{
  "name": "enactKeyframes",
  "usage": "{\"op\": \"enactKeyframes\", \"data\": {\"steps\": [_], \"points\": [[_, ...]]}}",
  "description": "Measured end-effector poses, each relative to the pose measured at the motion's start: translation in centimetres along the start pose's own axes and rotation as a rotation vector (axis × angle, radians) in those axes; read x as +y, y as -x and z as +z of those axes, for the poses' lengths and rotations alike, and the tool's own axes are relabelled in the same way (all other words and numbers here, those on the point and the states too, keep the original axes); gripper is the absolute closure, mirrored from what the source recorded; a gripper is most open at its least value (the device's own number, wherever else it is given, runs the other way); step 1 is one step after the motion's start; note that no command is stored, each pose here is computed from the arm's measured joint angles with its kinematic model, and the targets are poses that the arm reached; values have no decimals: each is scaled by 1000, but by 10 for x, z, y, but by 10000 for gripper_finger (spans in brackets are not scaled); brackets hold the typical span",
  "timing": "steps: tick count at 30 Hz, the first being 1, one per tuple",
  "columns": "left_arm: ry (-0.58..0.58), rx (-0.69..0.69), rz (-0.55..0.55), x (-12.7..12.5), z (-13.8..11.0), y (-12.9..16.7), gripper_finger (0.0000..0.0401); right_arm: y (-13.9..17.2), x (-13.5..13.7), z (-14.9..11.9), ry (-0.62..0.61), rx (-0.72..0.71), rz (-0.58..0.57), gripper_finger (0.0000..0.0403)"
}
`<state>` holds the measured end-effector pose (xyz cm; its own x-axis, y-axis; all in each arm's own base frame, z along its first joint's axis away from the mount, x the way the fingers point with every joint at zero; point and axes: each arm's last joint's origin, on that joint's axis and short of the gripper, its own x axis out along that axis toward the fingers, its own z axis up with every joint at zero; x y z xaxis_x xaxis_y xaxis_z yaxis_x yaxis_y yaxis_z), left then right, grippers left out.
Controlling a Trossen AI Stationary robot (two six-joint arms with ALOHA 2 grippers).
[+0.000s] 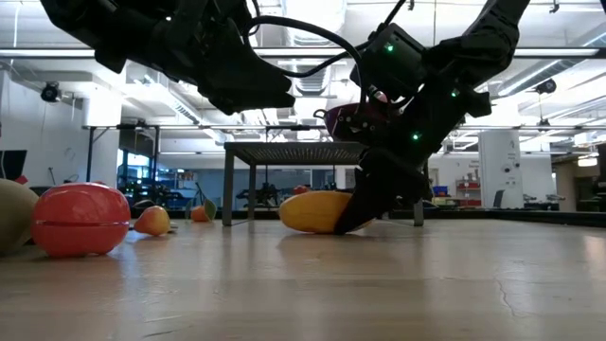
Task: Pick & Place Fruit
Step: Put the mango into the purple bowl on the shelf
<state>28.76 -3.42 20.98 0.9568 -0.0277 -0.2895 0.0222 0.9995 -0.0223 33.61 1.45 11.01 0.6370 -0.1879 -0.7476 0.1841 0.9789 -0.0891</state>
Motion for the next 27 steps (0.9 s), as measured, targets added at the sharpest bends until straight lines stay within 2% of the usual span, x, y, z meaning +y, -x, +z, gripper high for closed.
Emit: {"op": "enactKeyframes", "data": {"steps": [7, 16, 27], "points": [[0, 0, 0, 0, 0, 0, 158, 0, 0, 0, 0, 0, 1, 182], [0, 0, 0, 0, 0, 0, 158, 4, -1, 1, 2, 11, 2, 166], [0, 8, 1, 0, -1, 0, 158, 42, -2, 12, -31, 16, 13, 185]]}}
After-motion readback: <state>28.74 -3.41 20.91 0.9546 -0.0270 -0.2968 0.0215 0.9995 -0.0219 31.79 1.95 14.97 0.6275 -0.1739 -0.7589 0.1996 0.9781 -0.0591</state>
